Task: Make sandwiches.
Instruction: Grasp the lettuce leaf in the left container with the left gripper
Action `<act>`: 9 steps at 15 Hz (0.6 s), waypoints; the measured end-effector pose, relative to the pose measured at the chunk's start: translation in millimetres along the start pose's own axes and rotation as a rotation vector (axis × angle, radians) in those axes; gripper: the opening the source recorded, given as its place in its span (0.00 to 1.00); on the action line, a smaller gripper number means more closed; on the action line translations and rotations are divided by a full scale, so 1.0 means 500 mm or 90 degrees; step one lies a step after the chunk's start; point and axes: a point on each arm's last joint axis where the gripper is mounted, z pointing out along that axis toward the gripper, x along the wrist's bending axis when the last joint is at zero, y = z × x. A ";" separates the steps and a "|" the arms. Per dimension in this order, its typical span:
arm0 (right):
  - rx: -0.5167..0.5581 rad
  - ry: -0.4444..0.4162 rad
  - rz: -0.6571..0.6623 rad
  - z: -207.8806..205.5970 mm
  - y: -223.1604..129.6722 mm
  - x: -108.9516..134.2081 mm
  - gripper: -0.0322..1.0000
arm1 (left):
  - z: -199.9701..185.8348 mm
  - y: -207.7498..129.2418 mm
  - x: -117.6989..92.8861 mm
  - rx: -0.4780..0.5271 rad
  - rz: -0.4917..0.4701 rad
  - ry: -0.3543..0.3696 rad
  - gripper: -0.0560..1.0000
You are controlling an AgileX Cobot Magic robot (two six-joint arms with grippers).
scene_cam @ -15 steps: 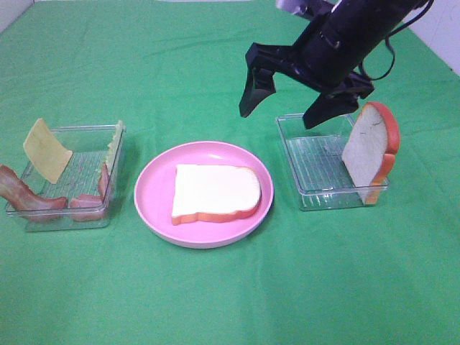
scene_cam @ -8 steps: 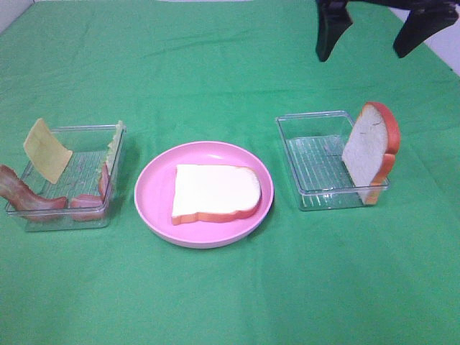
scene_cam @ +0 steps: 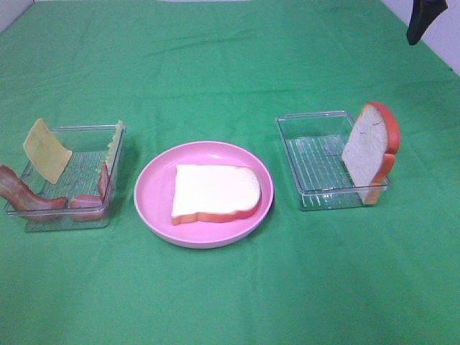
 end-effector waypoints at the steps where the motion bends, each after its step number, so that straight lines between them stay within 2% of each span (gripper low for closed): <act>1: 0.003 0.000 -0.010 0.001 -0.002 0.000 0.98 | 0.000 0.000 0.000 0.000 0.000 0.000 0.97; 6: 0.035 0.001 -0.022 -0.032 -0.114 -0.005 0.98 | 0.000 0.000 0.000 0.000 0.000 0.000 0.97; 9: 0.012 0.002 -0.014 -0.096 -0.238 -0.013 0.98 | 0.000 0.000 0.000 0.000 0.000 0.000 0.97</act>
